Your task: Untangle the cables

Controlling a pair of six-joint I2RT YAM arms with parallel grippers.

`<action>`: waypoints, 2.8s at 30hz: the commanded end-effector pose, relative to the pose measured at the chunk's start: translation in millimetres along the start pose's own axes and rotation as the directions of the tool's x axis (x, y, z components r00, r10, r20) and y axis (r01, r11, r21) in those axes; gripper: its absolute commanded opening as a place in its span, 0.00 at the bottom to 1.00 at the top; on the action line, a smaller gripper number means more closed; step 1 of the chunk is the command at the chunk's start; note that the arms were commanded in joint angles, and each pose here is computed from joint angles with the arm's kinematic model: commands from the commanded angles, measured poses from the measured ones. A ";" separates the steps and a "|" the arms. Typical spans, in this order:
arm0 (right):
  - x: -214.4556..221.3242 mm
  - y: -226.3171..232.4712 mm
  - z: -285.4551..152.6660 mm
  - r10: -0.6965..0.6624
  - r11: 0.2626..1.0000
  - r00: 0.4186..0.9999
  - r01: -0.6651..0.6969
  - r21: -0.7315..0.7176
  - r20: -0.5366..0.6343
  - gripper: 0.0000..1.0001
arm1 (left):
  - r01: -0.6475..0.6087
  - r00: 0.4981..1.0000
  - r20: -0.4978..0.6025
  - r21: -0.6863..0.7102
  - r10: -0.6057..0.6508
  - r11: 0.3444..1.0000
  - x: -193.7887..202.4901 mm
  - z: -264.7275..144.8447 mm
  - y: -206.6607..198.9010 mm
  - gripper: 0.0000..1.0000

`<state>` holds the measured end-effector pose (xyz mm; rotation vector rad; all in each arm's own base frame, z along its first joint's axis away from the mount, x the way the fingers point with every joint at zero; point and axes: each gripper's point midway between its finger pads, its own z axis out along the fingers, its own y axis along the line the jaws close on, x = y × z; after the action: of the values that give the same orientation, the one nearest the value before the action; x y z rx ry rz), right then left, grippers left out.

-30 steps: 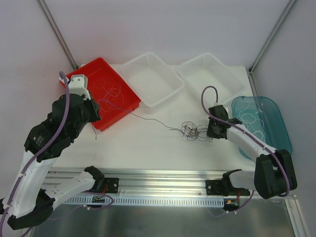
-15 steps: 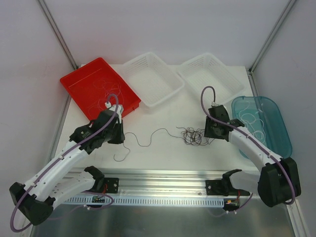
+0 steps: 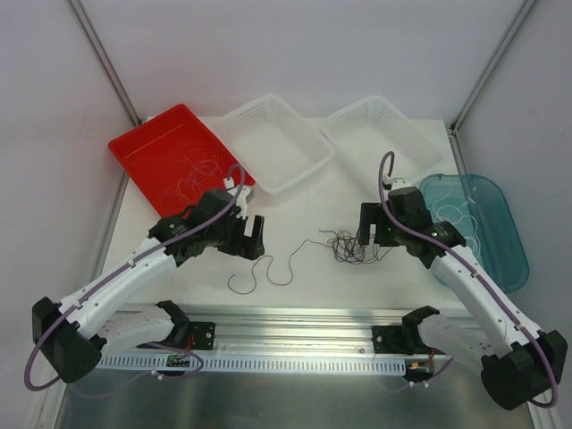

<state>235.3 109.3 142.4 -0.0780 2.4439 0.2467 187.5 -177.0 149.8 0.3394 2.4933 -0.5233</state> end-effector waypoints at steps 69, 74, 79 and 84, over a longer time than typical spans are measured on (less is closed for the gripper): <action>44.3 -53.3 74.3 0.145 0.950 0.986 -0.117 0.289 -0.079 0.08 | -0.015 0.941 0.320 -0.284 0.110 0.959 -82.2 -109.3 39.5 0.00; 46.6 -64.7 67.5 0.176 0.937 0.981 -0.141 0.318 -0.085 0.05 | 0.056 0.918 0.384 -0.380 0.102 0.923 -94.1 -146.7 57.7 0.00; 45.1 -74.0 60.5 0.211 0.925 0.975 -0.176 0.337 -0.068 0.03 | 0.128 0.918 0.380 -0.556 0.114 0.821 -91.5 -181.8 92.6 0.00; 41.7 -84.6 51.3 0.241 0.910 0.969 -0.206 0.360 -0.055 0.02 | 0.168 0.925 0.368 -0.610 0.089 0.775 -86.0 -187.8 105.3 0.00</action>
<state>251.1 49.5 56.8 0.3287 2.5591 -0.0638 210.4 -35.9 309.9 -0.0236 2.1257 0.1151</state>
